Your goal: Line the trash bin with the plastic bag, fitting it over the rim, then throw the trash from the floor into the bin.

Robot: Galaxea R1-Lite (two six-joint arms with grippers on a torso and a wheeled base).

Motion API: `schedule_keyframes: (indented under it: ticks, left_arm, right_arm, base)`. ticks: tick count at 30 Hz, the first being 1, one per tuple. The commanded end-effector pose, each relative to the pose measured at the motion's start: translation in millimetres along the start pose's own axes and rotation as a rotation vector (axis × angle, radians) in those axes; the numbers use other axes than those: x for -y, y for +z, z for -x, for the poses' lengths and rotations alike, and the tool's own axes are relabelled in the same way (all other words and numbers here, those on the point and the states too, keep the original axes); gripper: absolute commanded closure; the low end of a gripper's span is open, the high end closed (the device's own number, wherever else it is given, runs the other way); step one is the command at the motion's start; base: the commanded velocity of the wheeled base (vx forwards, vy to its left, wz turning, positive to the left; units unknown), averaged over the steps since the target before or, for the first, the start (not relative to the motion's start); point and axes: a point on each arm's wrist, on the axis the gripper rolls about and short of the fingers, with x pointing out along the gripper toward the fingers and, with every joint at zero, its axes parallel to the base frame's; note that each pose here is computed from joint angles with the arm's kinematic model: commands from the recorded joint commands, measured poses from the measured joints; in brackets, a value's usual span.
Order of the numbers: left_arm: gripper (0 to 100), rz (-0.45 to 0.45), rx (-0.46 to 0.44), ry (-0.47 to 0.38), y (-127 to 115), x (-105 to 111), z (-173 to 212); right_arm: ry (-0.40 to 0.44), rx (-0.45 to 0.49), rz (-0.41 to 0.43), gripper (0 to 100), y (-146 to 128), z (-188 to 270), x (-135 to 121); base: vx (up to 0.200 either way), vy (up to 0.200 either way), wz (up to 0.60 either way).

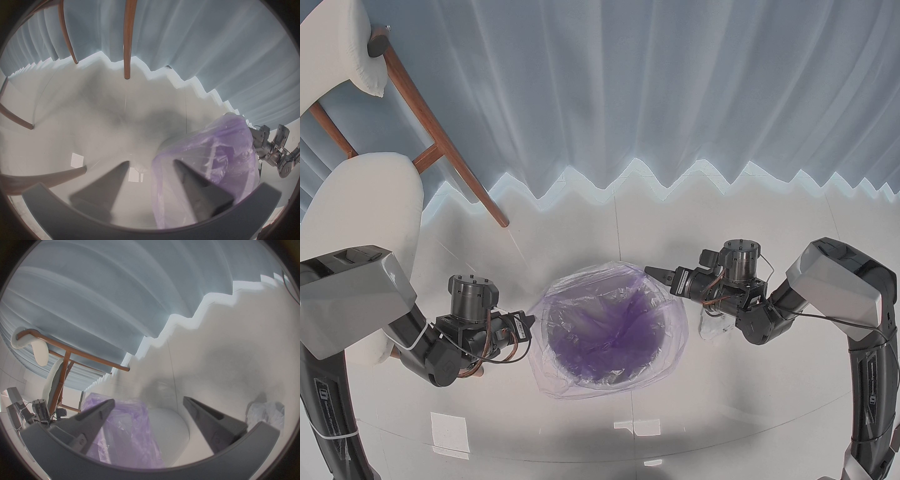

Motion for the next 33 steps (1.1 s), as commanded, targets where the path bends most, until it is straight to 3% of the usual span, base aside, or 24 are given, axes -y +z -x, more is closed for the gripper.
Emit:
schedule_keyframes:
  ticks: [1,13,17,20,23,26,28,29,30,31,33]
  left_arm:
    - [0,-0.001,-0.002,0.002,-2.3,-0.7,9.1]
    - [0,0.008,0.122,-0.044,24.7,3.2,70.1]
    - [0,-0.004,0.166,-0.116,32.2,16.8,96.5]
    - [0,-0.036,0.176,-0.241,36.5,37.5,109.7]
    - [0,-0.139,0.185,-0.338,42.7,50.4,117.9]
    - [0,-0.34,0.192,-0.374,45.5,54.7,114.0]
    - [0,-0.428,0.175,-0.402,44.1,55.9,109.0]
    - [0,-0.519,0.142,-0.43,40.6,56.9,99.6]
    - [0,-0.519,0.142,-0.43,40.6,56.9,99.6]
    - [0,-0.627,0.128,-0.437,39.9,59.2,87.2]
    - [0,-0.704,0.125,-0.438,39.9,63.9,74.3]
  right_arm:
    - [-0.011,0.024,0.004,0,2.6,2.5,-0.3]
    - [-0.024,0.089,0.006,0,35.4,33.9,-0.4]
    - [0.006,0.107,0.017,0,50.2,45.9,-9.3]
    - [0.0,0.108,0.014,0,51.9,59.2,-12.6]
    - [-0.005,0.101,0.009,0,51.3,73.4,-18.4]
    - [0.0,0.113,0.011,0,55.0,83.9,-25.3]
    - [0.006,0.123,0.015,0,58.0,87.5,-30.0]
    - [0.014,0.134,0.013,0,61.7,91.0,-35.0]
    - [0.014,0.134,0.013,0,61.7,91.0,-35.0]
    - [0.028,0.147,0.017,0,65.9,95.1,-43.2]
    - [0.045,0.156,0.025,0,68.3,99.5,-52.3]
  base:
    - [0.0,0.0,0.0]
    - [0.0,0.0,0.0]
    - [0.0,0.0,0.0]
    - [0.0,0.0,0.0]
    - [0.0,0.0,0.0]
    - [0.0,0.0,0.0]
    - [0.0,0.0,0.0]
    - [0.0,0.0,0.0]
    - [0.0,0.0,0.0]
    - [0.0,0.0,0.0]
    - [0.0,0.0,0.0]
